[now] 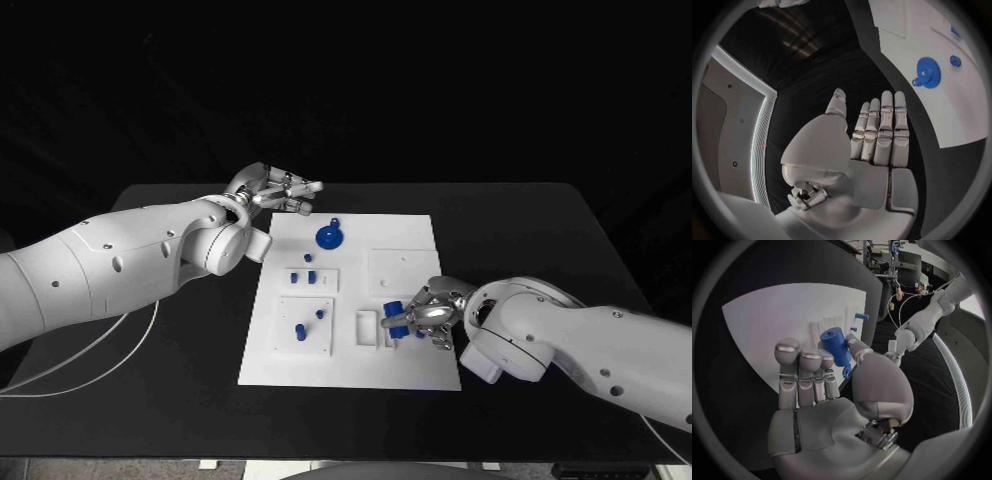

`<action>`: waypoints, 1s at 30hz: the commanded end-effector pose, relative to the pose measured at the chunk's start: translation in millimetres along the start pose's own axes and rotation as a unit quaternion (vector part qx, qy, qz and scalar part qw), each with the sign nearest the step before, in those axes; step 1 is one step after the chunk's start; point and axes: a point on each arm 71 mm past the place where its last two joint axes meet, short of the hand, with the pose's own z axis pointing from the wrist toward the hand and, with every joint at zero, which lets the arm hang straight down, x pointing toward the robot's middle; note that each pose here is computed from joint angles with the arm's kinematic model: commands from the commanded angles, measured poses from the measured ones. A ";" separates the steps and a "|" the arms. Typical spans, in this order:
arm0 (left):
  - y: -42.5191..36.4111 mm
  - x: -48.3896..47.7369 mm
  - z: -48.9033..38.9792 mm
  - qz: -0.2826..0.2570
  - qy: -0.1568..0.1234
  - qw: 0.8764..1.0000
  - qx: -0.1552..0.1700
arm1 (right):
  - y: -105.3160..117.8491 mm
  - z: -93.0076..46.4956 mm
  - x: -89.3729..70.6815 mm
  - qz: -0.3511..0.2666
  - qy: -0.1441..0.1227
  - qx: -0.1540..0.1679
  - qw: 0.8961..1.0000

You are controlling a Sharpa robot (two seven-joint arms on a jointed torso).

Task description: Assemble the parts on the task board

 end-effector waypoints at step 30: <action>-1.2 6.0 1.0 -0.005 0.015 1.000 -0.003 | 25.0 19.8 13.8 -0.113 0.002 -0.006 0.994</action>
